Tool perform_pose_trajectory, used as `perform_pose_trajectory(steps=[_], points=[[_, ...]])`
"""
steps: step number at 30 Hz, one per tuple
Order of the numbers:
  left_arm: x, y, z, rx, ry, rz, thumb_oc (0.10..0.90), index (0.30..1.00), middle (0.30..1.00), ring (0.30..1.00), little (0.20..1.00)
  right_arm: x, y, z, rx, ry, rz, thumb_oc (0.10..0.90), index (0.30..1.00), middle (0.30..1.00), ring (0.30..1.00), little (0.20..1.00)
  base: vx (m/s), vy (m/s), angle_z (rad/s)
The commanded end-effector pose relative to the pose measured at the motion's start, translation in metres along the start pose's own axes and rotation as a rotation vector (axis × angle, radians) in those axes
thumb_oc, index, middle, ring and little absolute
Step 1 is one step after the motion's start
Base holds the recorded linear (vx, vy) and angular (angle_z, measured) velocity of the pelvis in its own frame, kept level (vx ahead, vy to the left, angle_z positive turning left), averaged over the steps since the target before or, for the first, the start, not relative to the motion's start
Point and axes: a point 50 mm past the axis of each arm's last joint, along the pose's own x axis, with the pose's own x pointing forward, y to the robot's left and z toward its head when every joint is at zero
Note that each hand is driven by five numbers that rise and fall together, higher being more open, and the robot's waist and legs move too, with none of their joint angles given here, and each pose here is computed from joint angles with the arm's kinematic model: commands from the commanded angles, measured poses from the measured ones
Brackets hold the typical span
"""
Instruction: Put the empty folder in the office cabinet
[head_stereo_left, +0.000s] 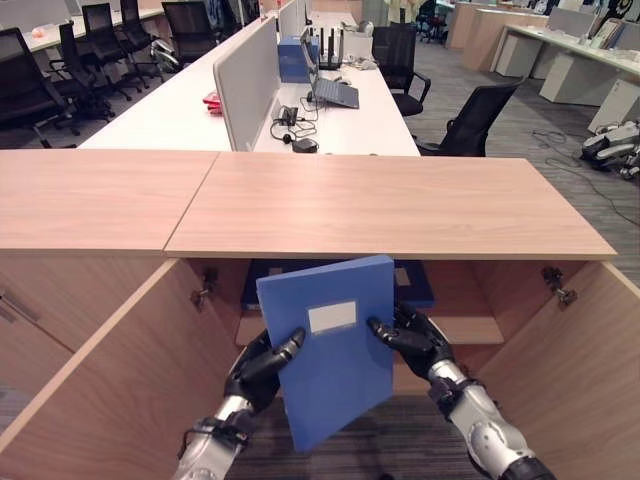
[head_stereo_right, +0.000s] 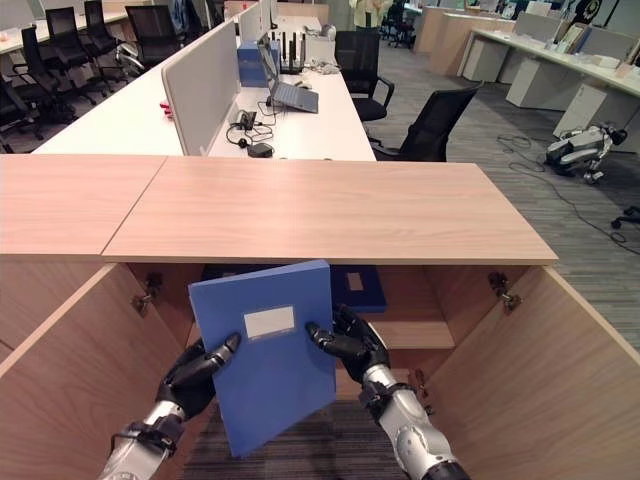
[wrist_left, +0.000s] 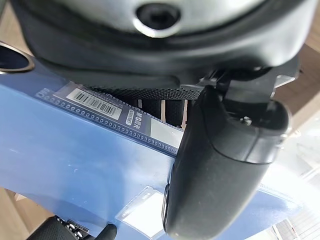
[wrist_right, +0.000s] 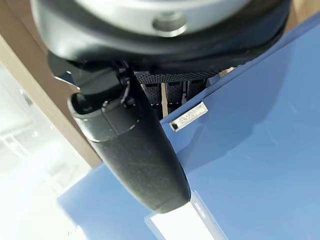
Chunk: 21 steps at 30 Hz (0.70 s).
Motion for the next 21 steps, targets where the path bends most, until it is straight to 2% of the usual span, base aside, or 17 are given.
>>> perform_pose_trajectory(steps=[1,5,11,17,21], points=[[0.037,-0.144,-0.049,-0.157,0.126,-0.721,0.4,0.3,0.3,0.3,0.3,0.014,0.2,-0.011,0.422,-0.027,0.886,0.4,0.3,0.3,0.3,0.3,0.0,0.0,0.0],[0.036,-0.145,-0.051,-0.139,0.132,-0.728,0.4,0.3,0.3,0.3,0.3,0.009,0.197,-0.03,0.467,0.05,0.879,0.4,0.3,0.3,0.3,0.3,0.0,0.0,0.0],[0.038,-0.149,-0.051,-0.126,0.132,-0.737,0.4,0.3,0.3,0.3,0.3,0.007,0.191,-0.046,0.434,0.136,0.868,0.4,0.3,0.3,0.3,0.3,0.0,0.0,-0.01],[0.041,-0.164,-0.052,-0.065,0.16,-0.806,0.4,0.3,0.3,0.3,0.3,0.007,0.191,-0.066,0.339,0.272,0.895,0.4,0.3,0.3,0.3,0.3,0.0,0.001,-0.01],[0.044,-0.177,-0.05,-0.005,0.177,-0.884,0.4,0.3,0.3,0.3,0.3,0.005,0.187,-0.071,0.182,0.362,0.965,0.4,0.3,0.3,0.3,0.3,0.0,0.0,0.0]])
